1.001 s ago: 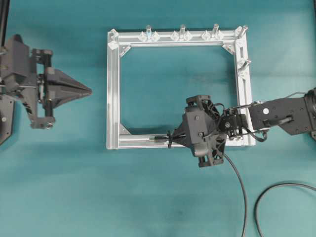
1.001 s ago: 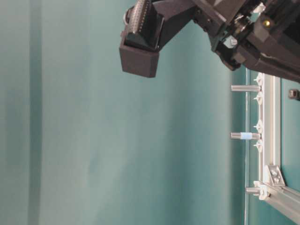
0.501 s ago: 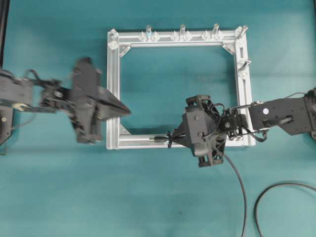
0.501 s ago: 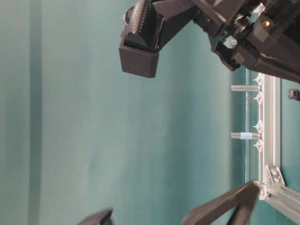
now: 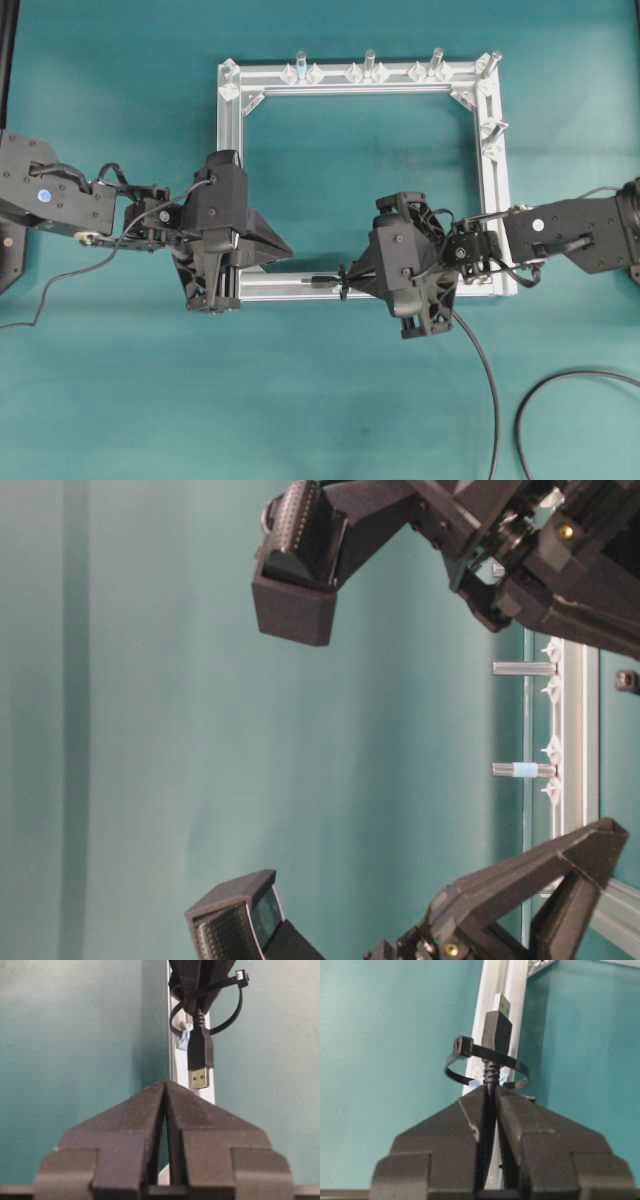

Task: Insert the wire through the string loop located in the center.
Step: 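Move the left gripper to the plug emerging from the loop and grasp it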

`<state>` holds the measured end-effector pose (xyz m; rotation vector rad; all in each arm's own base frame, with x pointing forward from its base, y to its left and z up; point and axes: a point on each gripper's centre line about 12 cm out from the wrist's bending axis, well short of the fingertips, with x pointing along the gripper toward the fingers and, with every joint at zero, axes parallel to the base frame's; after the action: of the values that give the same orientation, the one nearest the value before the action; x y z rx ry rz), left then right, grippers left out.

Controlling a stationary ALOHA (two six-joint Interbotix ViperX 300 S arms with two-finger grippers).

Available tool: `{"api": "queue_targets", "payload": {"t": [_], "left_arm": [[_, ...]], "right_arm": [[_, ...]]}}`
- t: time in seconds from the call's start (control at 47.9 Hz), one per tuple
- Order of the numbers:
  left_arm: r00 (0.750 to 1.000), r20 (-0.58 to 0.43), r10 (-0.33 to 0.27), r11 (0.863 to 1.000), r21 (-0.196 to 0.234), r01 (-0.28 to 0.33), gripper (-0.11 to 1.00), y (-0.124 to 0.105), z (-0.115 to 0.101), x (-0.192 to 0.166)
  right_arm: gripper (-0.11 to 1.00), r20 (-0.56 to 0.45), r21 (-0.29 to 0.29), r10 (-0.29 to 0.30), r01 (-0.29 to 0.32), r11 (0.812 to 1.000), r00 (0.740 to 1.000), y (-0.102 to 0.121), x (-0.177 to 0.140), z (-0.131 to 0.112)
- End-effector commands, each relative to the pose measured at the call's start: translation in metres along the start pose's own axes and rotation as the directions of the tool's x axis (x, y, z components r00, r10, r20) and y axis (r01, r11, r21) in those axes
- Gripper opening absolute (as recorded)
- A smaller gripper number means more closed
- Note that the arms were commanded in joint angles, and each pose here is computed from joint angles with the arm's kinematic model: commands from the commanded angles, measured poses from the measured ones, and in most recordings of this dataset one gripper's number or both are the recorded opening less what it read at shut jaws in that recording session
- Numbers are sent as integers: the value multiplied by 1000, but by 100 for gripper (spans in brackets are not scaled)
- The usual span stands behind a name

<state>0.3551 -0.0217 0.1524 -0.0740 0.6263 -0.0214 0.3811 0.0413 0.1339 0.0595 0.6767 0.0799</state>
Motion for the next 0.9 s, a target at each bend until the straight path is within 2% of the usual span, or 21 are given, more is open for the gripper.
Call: {"api": "queue_targets", "payload": {"t": [0.0,0.229,0.438,0.605,0.688,0.751,0.876], "left_arm": [[999,41,-9,1000,6,9,6,-4,13,-5],[998,50,-35,999,23,34,8,-15,18,-2],[995,62,-77,996,46,74,18,-34,27,5],[994,55,-91,995,54,88,38,-42,28,13],[995,45,-89,995,54,87,57,-42,28,17],[995,40,-89,995,56,87,68,-42,28,19],[996,23,-86,995,55,85,78,-42,27,21]], "right_arm": [[9,44,0,3,-3,1000,999,0,-2,14],[8,46,0,3,-3,1000,999,0,-2,14],[8,47,0,4,-4,1000,999,0,-3,14],[8,49,0,4,-4,1000,999,0,-2,15],[9,49,0,4,-4,1000,999,0,-3,14],[8,49,0,4,-4,1000,999,0,-2,15],[8,50,0,4,-4,1000,999,0,-2,15]]}}
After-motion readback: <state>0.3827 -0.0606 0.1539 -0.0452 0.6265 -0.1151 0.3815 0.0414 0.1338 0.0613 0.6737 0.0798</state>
